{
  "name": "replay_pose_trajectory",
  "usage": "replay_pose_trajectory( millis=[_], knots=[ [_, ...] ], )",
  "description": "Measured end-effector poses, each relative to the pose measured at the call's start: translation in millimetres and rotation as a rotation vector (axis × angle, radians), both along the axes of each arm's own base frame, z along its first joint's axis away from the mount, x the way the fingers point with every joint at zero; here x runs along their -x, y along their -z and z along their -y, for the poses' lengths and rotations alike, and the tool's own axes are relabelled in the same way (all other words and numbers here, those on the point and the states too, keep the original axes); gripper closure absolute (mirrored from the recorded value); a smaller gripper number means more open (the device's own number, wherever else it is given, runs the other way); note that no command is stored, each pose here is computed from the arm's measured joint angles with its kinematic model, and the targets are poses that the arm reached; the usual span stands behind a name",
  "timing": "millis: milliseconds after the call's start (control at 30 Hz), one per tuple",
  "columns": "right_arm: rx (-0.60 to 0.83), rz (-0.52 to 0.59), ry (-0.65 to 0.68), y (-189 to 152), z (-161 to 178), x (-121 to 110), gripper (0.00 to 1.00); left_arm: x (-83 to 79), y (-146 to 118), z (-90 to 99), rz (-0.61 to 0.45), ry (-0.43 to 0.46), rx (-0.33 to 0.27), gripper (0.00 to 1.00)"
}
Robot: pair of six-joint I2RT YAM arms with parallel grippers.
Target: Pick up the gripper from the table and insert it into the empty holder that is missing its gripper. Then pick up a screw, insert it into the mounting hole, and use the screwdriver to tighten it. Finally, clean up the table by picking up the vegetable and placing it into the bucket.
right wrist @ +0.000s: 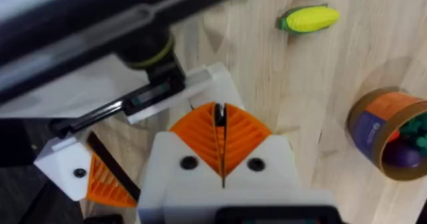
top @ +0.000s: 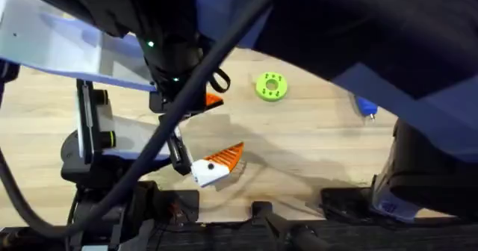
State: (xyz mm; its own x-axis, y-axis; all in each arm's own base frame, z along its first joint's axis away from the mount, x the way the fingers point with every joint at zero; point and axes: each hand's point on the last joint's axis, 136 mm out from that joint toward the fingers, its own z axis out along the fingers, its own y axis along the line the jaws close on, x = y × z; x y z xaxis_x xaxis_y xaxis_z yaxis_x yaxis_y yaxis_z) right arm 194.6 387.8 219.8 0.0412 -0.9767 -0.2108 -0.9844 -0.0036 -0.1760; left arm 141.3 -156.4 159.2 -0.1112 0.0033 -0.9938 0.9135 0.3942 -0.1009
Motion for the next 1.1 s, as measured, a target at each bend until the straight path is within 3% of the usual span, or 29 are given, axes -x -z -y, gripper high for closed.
replay_pose_trajectory(
  millis=[800,833,1033,1100],
  knots=[
    [0.011,-0.019,0.02,8,-2,0,0.995,1.1,0,0.4,-0.003,0.006,0.001,0.015],
    [0.01,-0.022,0.028,8,-2,0,0.946,1.0,0,0.4,-0.003,0.006,0.001,0.015],
    [0.013,-0.007,0.059,5,5,-11,0.09,5.1,0,2.4,-0.006,0.031,0.004,0.015],
    [0.021,-0.013,0.067,6,7,-12,0.015,4.7,0,2.2,-0.001,0.029,0.002,0.015]
  ],
)
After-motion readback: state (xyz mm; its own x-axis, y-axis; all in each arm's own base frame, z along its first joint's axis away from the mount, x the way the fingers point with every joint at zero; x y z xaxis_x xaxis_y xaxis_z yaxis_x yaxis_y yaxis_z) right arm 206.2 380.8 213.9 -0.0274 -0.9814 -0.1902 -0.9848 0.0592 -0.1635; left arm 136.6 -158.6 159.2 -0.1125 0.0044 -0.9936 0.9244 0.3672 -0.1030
